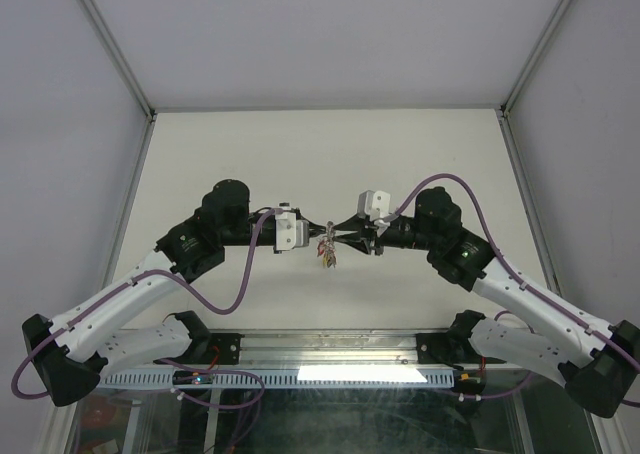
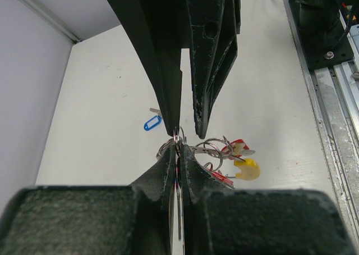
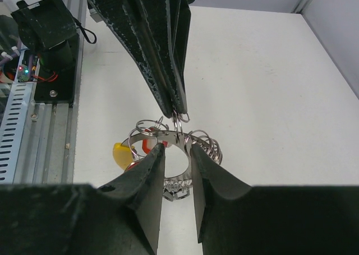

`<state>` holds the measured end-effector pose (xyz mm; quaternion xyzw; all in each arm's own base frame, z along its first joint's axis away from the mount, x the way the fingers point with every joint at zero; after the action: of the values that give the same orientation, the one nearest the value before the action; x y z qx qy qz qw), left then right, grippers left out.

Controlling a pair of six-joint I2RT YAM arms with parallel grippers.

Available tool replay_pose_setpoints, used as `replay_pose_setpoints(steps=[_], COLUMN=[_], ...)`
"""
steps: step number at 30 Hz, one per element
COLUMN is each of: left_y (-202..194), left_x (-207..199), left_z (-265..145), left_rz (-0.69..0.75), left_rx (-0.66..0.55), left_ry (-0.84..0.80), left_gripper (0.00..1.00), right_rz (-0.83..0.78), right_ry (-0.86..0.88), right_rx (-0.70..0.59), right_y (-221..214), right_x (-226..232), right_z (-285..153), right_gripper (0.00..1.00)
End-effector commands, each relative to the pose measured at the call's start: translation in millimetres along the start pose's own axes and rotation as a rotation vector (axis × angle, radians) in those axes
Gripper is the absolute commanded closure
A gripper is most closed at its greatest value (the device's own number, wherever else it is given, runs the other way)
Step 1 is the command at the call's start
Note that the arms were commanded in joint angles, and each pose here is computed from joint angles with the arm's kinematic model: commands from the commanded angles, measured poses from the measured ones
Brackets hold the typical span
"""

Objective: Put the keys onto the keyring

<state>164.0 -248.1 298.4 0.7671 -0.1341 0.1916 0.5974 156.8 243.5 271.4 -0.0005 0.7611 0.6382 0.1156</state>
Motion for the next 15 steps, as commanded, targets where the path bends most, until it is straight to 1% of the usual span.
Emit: replay_pose_setpoints(steps=[1,15], left_y=[29.1,28.2], left_x=[12.8,10.0], left_z=[-2.7,-0.2], left_rz=[0.072,0.062], left_rx=[-0.081,-0.079], left_ry=[0.028,-0.005], left_gripper=[1.0,1.0], right_rz=[-0.063,-0.068], right_ry=[0.028,0.026], right_rx=[-0.103,-0.122], right_y=[33.7,36.3], right_x=[-2.2,-4.4], right_z=[1.4,4.9], right_gripper=[0.72,0.73])
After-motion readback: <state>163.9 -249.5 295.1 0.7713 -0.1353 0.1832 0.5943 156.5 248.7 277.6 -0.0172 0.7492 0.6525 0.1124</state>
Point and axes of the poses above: each gripper's point midway between its finger pads, its own z axis out along the fingers, its own x axis along the line the jaws close on, y = z × x, the point moved 5 cm from there along -z, back along the fingers, and after that the axes turned 1 degree about z, right-handed, at the moved point
